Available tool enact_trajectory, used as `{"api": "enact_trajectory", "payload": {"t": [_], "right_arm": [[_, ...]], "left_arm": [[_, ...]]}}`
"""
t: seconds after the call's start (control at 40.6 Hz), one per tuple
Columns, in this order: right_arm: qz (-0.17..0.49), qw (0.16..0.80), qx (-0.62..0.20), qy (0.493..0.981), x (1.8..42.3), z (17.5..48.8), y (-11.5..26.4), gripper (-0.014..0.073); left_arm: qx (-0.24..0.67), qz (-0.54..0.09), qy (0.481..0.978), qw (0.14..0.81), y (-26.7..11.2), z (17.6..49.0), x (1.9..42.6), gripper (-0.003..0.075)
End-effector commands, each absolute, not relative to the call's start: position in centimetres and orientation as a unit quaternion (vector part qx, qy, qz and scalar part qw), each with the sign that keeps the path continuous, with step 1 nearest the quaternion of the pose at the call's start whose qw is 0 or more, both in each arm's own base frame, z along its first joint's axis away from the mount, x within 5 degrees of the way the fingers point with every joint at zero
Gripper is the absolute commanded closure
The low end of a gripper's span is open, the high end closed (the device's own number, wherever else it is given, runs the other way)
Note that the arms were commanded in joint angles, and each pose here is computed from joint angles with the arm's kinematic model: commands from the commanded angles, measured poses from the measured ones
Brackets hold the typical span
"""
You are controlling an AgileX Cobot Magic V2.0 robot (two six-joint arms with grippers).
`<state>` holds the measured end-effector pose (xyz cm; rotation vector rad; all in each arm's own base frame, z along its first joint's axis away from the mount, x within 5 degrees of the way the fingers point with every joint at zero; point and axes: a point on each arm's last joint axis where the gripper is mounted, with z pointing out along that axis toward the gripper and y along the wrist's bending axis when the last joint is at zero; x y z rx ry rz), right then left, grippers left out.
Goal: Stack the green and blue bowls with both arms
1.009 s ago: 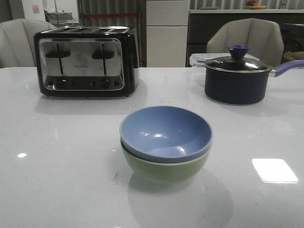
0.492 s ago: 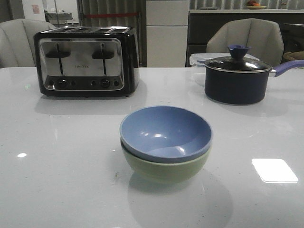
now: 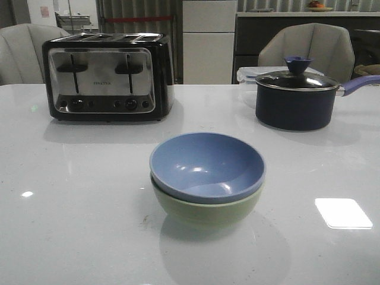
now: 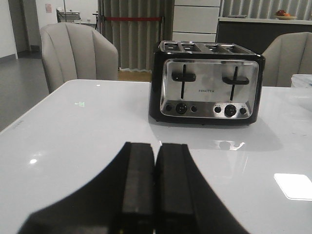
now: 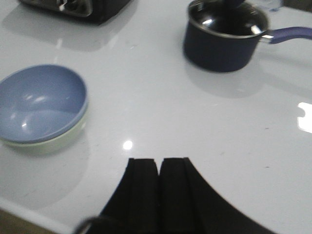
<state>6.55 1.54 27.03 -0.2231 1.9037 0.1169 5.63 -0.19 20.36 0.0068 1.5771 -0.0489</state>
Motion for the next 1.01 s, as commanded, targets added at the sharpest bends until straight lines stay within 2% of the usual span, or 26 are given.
{"api": "enact_trajectory", "payload": {"t": [0.0, 0.197, 0.541, 0.984], "right_arm": [[0.017, 0.655, -0.058, 0.753, 6.1, 27.4, 0.8, 0.0538], [-0.010, 0.720, -0.018, 0.693, 5.2, 24.8, 0.2, 0.0538], [-0.024, 0.746, -0.002, 0.666, 5.5, 20.7, -0.2, 0.0538], [-0.009, 0.747, 0.008, 0.665, 5.5, 20.9, -0.1, 0.0538]], "left_arm": [[0.003, -0.032, 0.669, 0.742, -0.3, 21.2, 5.4, 0.0627], [0.003, -0.032, 0.669, 0.742, -0.3, 21.2, 5.4, 0.0627], [0.003, -0.032, 0.669, 0.742, -0.3, 21.2, 5.4, 0.0627], [0.003, -0.032, 0.669, 0.742, -0.3, 21.2, 5.4, 0.0627]]}}
